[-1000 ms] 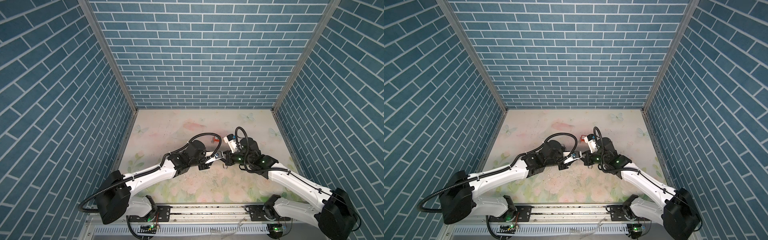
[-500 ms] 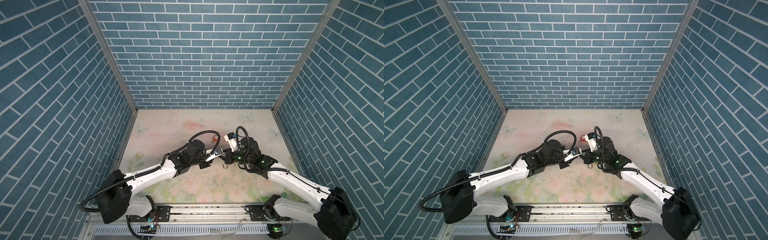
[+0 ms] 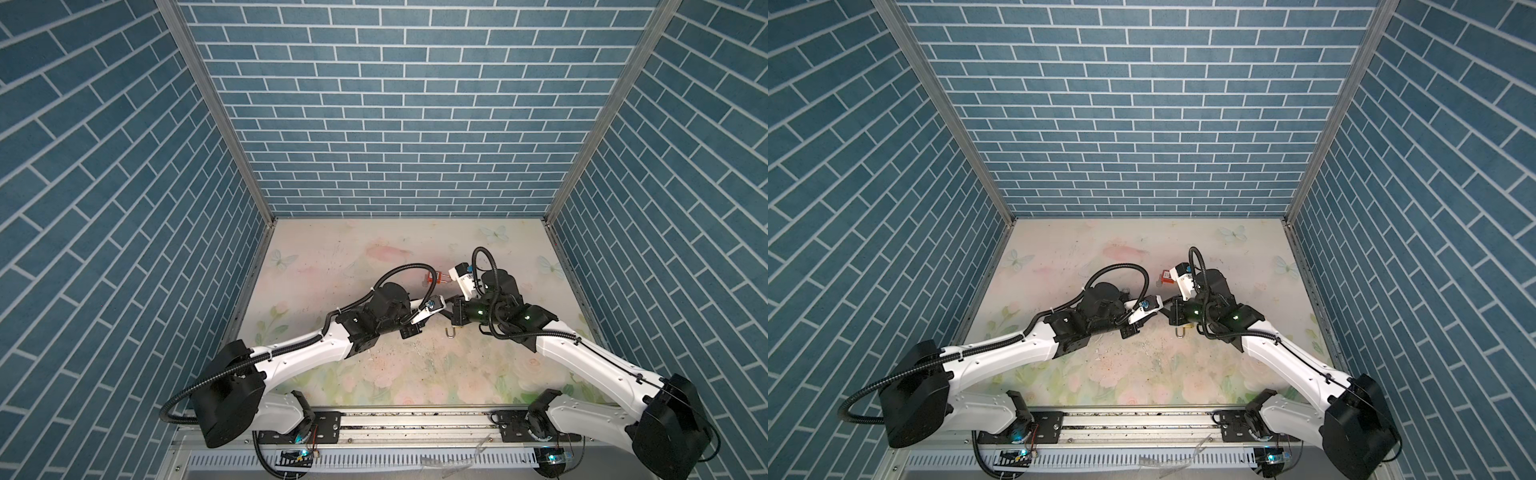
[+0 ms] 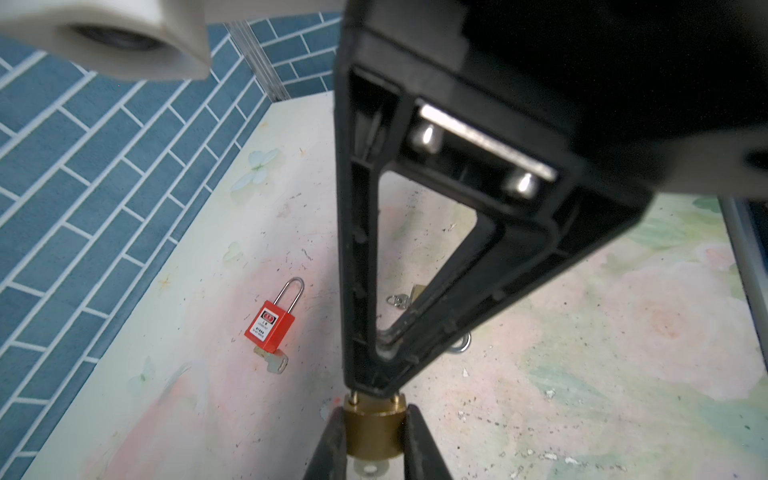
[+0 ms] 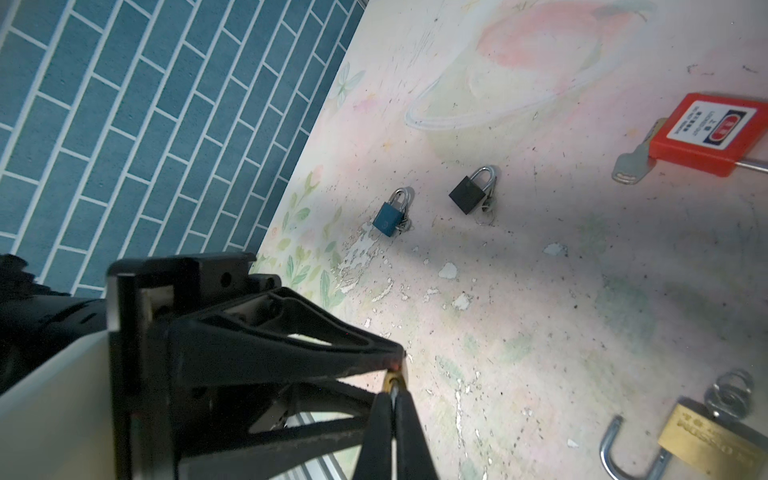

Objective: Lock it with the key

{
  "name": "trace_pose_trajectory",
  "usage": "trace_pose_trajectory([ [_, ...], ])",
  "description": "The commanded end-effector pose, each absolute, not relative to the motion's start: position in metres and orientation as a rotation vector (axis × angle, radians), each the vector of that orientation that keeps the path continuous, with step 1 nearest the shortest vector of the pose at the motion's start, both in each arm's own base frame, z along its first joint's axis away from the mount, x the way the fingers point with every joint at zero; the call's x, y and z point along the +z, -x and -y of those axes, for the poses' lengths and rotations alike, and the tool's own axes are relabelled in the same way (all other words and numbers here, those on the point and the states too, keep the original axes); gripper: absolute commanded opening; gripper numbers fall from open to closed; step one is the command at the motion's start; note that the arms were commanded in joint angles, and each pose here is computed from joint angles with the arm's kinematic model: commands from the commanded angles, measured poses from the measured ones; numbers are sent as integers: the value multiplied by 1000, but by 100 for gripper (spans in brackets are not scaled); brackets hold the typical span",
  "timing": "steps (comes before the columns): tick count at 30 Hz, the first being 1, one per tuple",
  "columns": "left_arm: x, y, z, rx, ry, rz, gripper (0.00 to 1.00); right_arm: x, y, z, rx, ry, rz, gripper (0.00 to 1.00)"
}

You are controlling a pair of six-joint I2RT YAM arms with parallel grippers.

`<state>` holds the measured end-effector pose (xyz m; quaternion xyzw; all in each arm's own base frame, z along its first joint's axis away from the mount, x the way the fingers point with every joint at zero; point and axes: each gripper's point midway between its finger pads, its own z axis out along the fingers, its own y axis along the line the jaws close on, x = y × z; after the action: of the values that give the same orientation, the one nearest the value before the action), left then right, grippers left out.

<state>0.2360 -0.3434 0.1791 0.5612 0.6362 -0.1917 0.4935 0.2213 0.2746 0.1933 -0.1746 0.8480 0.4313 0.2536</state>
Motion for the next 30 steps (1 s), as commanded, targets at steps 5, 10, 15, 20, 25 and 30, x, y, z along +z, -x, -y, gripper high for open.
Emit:
trace_pose_trajectory([
  [5,191,-211,346,-604,-1292,-1413,0,226,-223,-254,1111,499,-2299,2],
  [10,178,-207,336,-621,-1260,-1462,0,251,-235,-242,1053,475,-2255,16],
  [15,180,-206,336,-628,-1246,-1461,0,271,-237,-239,1046,478,-2200,23],
  [20,190,-212,336,-638,-1184,-1469,0,275,-235,-238,1052,479,-2184,26],
  [25,232,-239,329,-724,-816,-1546,0,263,-234,-227,1010,441,-2150,29],
  [30,270,-269,305,-928,-252,-1638,0,250,-227,-219,997,411,-2013,32],
])
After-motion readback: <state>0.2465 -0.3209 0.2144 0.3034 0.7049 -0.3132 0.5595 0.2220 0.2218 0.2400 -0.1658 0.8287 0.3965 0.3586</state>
